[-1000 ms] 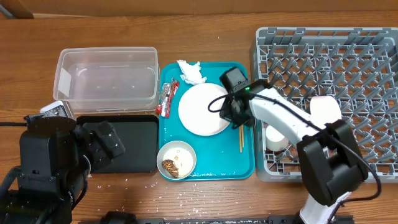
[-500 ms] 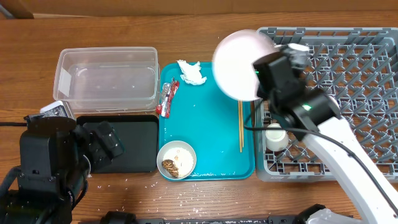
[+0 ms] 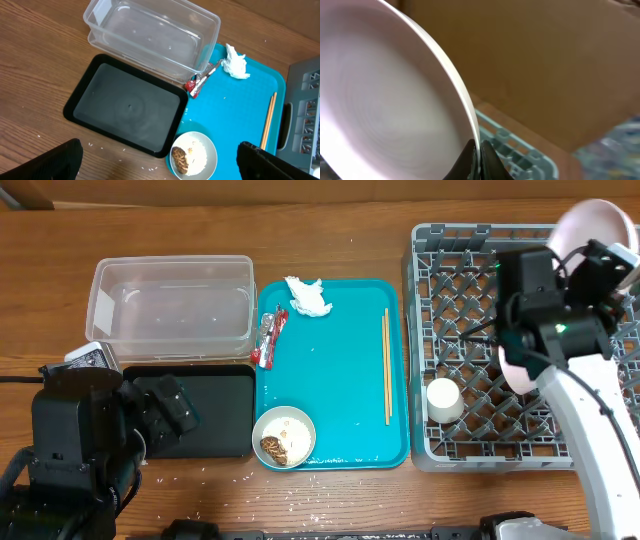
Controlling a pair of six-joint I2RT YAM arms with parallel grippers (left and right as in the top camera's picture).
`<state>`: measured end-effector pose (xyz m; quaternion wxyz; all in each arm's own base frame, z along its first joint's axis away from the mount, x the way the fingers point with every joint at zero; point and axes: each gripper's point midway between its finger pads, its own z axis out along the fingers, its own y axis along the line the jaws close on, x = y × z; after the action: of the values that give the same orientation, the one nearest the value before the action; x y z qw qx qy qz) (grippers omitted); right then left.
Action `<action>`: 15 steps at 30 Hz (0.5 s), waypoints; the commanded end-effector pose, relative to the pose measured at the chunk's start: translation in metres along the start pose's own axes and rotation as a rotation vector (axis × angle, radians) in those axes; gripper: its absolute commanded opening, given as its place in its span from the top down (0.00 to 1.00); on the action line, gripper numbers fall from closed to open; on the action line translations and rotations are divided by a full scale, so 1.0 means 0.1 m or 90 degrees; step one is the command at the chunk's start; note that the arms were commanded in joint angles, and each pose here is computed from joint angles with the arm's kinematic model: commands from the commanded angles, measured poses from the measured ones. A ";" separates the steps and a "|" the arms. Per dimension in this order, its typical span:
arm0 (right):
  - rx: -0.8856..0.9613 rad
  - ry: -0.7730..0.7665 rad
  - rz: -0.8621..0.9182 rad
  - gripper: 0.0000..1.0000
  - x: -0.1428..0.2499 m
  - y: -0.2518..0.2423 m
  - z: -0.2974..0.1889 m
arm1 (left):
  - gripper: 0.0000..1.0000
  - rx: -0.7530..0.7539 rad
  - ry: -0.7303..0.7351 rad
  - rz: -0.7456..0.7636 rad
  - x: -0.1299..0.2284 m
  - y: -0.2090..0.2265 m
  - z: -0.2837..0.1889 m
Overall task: Sort waste into correct bins and load items into the dishwasher
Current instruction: 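Grasp the white plate edge with the right gripper and lift, then stand the white plate upright in the rack's back row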
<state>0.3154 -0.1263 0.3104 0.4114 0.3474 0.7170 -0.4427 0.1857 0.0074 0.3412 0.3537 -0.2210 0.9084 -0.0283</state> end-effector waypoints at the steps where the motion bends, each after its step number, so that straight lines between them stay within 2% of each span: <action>1: 0.056 0.007 -0.063 0.96 0.13 0.06 0.19 | 0.00 -0.003 -0.011 -0.007 -0.04 0.00 -0.03; 7: 0.069 0.028 -0.159 0.96 0.38 0.39 0.36 | 0.00 -0.003 -0.011 -0.007 -0.04 0.00 -0.03; 15: 0.073 0.045 -0.226 0.96 0.62 0.63 0.45 | 0.00 -0.003 -0.011 -0.007 -0.04 0.00 -0.03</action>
<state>0.3548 -0.1378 0.2200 0.2809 0.2611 0.7600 -0.5247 0.1857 0.0074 0.3412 0.3537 -0.2211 0.9084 -0.0284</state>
